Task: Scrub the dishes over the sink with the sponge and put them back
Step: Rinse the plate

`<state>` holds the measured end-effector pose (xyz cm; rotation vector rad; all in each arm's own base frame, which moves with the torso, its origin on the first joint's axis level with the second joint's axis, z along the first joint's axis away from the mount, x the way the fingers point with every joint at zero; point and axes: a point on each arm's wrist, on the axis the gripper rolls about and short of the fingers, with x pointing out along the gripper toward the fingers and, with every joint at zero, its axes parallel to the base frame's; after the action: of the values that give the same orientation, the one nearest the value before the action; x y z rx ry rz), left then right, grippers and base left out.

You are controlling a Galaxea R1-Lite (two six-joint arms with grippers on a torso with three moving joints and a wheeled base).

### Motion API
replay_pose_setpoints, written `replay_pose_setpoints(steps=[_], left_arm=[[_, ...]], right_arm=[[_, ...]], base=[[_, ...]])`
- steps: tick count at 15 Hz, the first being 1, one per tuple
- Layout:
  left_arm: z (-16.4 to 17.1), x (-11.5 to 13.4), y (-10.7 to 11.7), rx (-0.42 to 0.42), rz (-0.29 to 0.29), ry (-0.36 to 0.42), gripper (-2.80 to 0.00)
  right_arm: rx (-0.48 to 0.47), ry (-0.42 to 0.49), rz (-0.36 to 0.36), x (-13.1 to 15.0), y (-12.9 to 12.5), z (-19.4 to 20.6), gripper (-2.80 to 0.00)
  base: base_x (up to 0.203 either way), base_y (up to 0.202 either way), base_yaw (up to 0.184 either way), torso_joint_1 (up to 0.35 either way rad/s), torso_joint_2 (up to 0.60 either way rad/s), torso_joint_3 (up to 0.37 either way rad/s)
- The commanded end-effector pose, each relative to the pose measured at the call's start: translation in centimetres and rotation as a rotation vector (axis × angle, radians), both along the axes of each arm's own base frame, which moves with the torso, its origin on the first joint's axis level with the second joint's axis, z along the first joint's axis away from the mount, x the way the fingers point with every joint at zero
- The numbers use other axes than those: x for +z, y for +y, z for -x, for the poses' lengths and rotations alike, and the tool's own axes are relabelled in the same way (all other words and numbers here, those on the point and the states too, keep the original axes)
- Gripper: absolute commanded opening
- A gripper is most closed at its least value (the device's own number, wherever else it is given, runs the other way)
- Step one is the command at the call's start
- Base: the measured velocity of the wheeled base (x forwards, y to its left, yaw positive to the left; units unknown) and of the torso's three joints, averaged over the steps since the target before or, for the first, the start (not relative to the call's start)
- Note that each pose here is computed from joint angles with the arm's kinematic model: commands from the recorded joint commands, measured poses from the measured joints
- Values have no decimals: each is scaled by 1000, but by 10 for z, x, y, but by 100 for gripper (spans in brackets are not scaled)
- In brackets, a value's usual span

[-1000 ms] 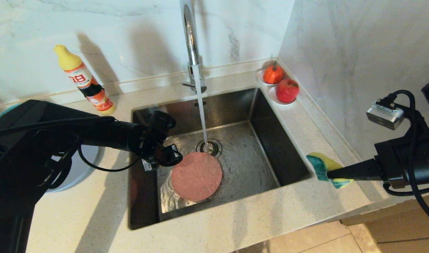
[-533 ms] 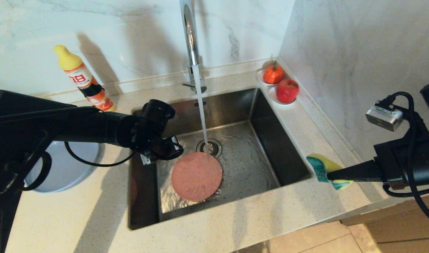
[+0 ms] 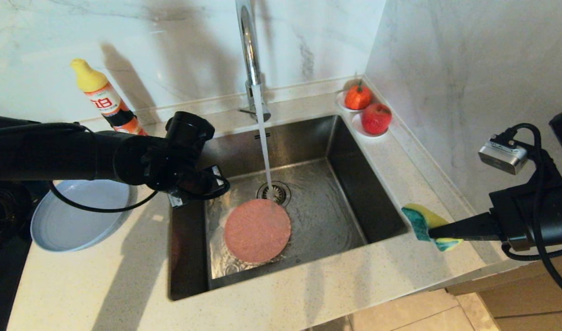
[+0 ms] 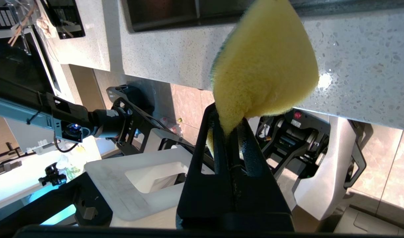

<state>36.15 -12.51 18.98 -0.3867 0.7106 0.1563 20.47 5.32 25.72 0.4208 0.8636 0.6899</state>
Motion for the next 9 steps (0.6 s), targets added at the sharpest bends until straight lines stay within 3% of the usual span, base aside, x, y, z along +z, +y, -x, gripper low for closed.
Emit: replay_pose_setpoints(steps=[1,4,9], left_arm=[[9,15,3,5,18,-33,-280],[11,9,3,1,14,-11,-280],[-2,-35,-1,-20,-49,109,-280]], right_arm=[[2,1,-3,0,0,1,-280],[2,3,-3,0,0,0,-280],[3,10,-1,-2,0,-2,-280]], base=[[0,0,0,0,0,0],[0,0,0,0,0,0],[0,0,0,0,0,0]])
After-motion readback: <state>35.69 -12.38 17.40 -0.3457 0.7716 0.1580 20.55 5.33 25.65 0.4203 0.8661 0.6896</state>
